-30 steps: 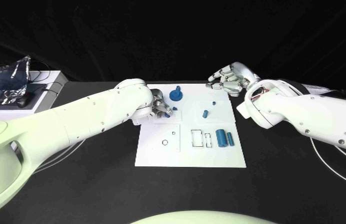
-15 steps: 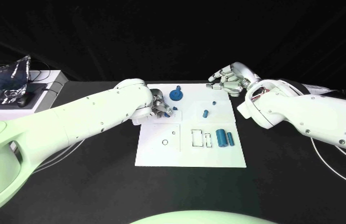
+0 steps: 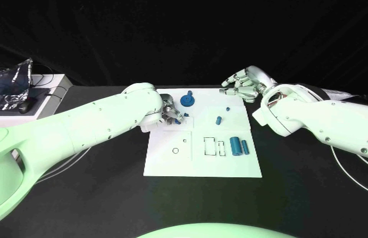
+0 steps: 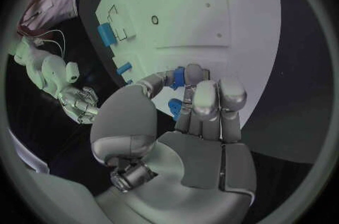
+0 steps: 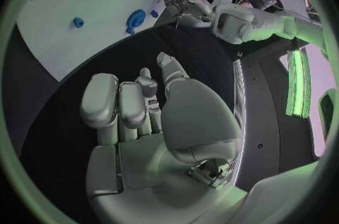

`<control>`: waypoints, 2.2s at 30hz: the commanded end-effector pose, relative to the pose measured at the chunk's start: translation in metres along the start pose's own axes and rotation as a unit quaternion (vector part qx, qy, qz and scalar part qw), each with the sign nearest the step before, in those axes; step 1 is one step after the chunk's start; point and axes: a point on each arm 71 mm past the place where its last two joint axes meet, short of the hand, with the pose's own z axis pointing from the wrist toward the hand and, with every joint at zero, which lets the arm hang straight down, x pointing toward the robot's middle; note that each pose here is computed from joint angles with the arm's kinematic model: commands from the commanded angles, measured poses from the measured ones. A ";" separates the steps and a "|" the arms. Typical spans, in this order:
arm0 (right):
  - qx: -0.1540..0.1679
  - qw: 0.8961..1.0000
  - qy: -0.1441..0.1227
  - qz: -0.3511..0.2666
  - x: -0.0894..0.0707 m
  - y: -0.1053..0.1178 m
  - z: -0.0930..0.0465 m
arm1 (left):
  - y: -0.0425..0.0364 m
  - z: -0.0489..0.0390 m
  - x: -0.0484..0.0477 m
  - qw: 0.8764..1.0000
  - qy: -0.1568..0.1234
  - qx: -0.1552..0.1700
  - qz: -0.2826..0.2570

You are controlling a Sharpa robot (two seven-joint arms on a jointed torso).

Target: Assemble the parts on the task board

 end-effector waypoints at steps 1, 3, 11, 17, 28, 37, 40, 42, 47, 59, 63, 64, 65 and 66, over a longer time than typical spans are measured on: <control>-0.005 1.000 0.007 -0.005 0.001 0.001 0.000 | 0.0120 0.0046 0.0105 0.999 0.026 -0.034 0.024; -0.005 1.000 0.007 -0.005 0.001 0.001 0.000 | 0.0106 0.0047 0.0113 0.999 0.030 -0.034 0.026; -0.005 1.000 0.007 -0.005 0.001 0.001 0.000 | 0.0043 0.0047 0.0145 0.998 0.041 -0.028 0.028; -0.004 1.000 0.007 -0.006 0.001 0.001 0.000 | 0.0031 0.0053 0.0146 0.998 0.041 -0.028 0.027; -0.004 1.000 0.008 -0.006 0.001 0.000 0.000 | 0.0009 0.0060 0.0140 0.999 0.033 -0.026 0.022; -0.004 1.000 0.009 -0.006 0.001 0.000 0.000 | 0.0034 0.0065 0.0118 0.999 0.024 -0.030 0.017; -0.003 1.000 0.010 -0.007 0.001 0.000 0.000 | 0.0040 0.0065 0.0114 0.999 0.022 -0.031 0.017; -0.003 1.000 0.010 -0.007 0.001 0.000 0.000 | 0.0042 0.0066 0.0113 0.999 0.022 -0.031 0.017; -0.003 1.000 0.010 -0.007 0.001 0.000 0.000 | 0.0056 0.0069 0.0107 0.999 0.021 -0.035 0.018; -0.003 1.000 0.009 -0.007 0.000 -0.001 0.000 | 0.0114 0.0058 0.0083 0.999 0.012 -0.040 0.016; -0.003 1.000 0.009 -0.007 0.000 -0.001 0.000 | 0.0126 0.0048 0.0077 0.999 0.010 -0.039 0.016; -0.003 1.000 0.009 -0.007 0.000 -0.001 0.000 | 0.0128 0.0046 0.0076 0.999 0.010 -0.039 0.015; -0.003 1.000 0.009 -0.007 0.000 -0.001 0.000 | 0.0130 0.0043 0.0075 0.999 0.009 -0.039 0.015; -0.002 1.000 0.009 -0.007 0.000 -0.002 0.000 | 0.0133 0.0041 0.0073 0.999 0.008 -0.039 0.015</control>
